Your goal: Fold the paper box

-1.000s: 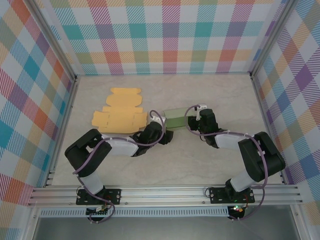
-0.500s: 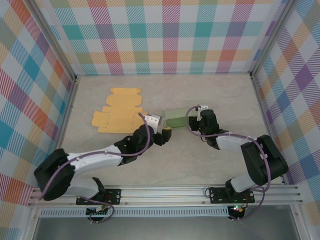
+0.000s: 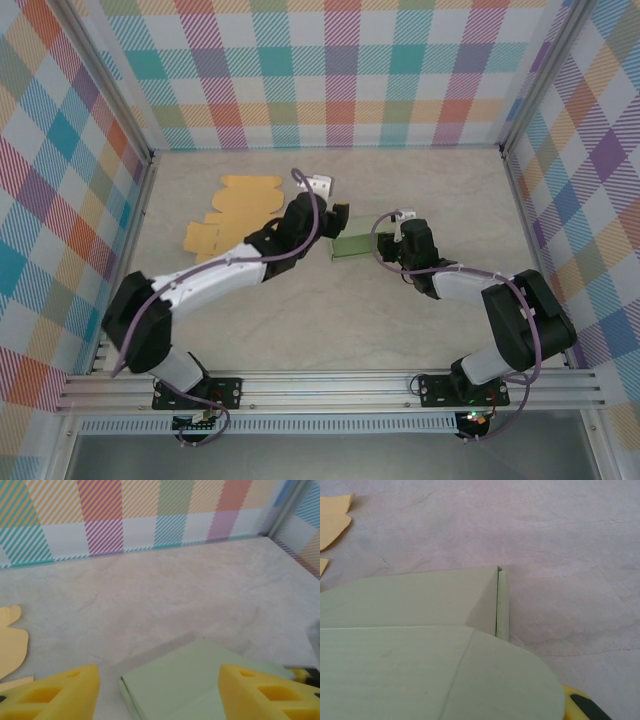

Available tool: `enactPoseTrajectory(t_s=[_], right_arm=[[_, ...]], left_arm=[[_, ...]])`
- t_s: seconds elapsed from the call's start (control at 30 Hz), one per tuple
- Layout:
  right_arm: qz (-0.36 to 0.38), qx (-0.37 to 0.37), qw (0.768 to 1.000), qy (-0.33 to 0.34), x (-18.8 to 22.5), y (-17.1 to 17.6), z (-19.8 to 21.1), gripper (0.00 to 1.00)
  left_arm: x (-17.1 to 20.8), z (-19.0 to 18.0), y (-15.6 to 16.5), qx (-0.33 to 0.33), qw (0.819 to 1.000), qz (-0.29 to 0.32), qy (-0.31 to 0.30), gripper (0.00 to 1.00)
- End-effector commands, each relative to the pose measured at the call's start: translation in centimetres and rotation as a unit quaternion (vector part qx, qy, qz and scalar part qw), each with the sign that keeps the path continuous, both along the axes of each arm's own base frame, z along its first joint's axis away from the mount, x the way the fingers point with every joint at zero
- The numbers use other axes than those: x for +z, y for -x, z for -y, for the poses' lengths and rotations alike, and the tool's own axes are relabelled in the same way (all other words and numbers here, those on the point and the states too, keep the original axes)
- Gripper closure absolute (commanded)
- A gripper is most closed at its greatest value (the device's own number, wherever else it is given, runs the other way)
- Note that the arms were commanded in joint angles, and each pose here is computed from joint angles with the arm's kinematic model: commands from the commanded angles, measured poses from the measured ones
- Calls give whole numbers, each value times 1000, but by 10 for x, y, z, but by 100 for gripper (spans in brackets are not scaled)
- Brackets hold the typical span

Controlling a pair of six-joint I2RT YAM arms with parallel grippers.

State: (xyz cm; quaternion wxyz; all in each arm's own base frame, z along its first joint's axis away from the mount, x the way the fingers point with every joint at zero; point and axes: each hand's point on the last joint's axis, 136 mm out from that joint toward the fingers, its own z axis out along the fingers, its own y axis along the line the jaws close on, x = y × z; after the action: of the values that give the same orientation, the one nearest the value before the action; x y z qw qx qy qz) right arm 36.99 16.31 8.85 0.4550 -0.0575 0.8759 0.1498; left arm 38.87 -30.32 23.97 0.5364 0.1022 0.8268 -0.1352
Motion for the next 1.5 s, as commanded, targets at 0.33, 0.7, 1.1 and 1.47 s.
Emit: enactPoseTrajectory(t_s=[0.33,0.7,1.1,1.47], right_arm=[[-27,10,1000,-3,23,39,8,63],[-72,-40,997,1,66,60,30,37],[-107,-6,994,35,64,21,8,27],[-154,64,985,-35,54,-13,-4,19]], left_arm=[[-126,20,-27,-15,988,-126,-83,47],[-180,9,-9,-14,982,-168,-89,49],[-150,9,-7,-25,986,-144,-79,47],[-110,-34,-18,52,985,-136,-96,42]])
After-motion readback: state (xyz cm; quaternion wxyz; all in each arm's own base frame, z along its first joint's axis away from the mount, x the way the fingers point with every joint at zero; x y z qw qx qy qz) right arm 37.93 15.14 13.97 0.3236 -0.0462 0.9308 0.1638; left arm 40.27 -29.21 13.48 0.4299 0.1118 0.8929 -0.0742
